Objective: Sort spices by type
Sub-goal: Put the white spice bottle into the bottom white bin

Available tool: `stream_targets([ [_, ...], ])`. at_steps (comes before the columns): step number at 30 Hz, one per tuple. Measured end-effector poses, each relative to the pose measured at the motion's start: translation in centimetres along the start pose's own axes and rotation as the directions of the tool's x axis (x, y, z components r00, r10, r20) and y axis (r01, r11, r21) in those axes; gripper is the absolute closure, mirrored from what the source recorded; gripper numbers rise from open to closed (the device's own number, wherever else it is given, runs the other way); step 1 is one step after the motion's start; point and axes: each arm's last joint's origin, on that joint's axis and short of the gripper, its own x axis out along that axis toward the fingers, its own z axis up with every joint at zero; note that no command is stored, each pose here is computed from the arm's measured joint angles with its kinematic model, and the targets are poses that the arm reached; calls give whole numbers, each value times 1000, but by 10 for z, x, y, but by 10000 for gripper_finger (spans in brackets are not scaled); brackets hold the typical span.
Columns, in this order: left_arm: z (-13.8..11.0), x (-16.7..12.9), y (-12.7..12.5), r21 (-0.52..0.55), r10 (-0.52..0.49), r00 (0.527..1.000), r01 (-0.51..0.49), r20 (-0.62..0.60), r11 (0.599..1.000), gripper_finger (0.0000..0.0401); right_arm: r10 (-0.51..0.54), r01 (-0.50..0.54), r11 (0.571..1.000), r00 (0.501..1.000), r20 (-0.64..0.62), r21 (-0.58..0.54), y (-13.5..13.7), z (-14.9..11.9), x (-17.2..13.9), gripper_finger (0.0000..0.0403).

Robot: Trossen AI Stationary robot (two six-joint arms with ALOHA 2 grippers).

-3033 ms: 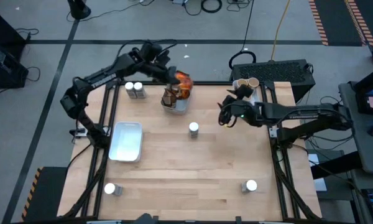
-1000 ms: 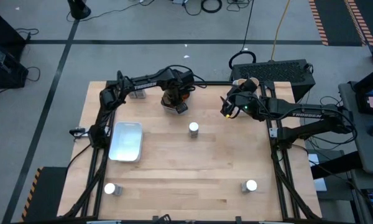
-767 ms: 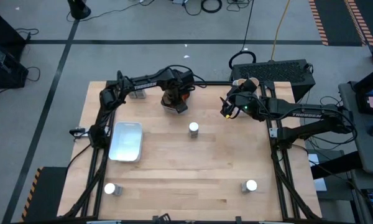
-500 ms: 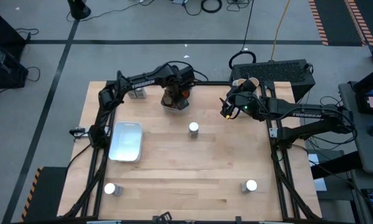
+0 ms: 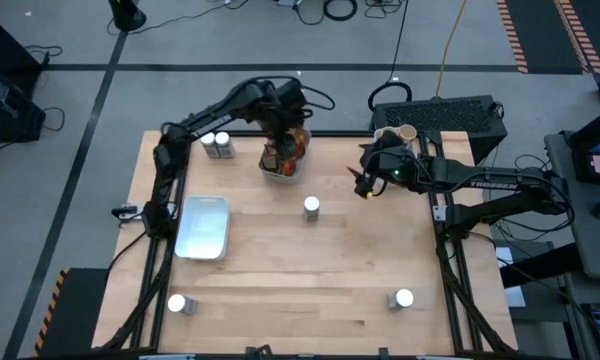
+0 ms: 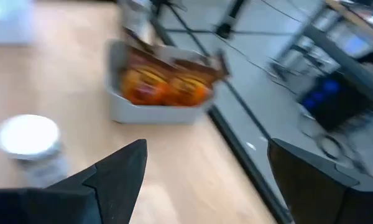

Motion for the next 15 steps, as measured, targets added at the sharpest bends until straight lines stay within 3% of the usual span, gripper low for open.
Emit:
stream_targets([
  [4,-9,-41,-9,47,-9,992,3,127,999,234,132,-133,991,990,43,15,6,6,-3,86],
  [10,-39,-108,-22,74,-32,950,10,310,997,234,220,-225,972,971,91,59,10,20,-14,86],
  [15,-66,-128,-42,127,-74,920,27,385,992,234,241,-248,967,965,106,62,15,24,-18,86],
])
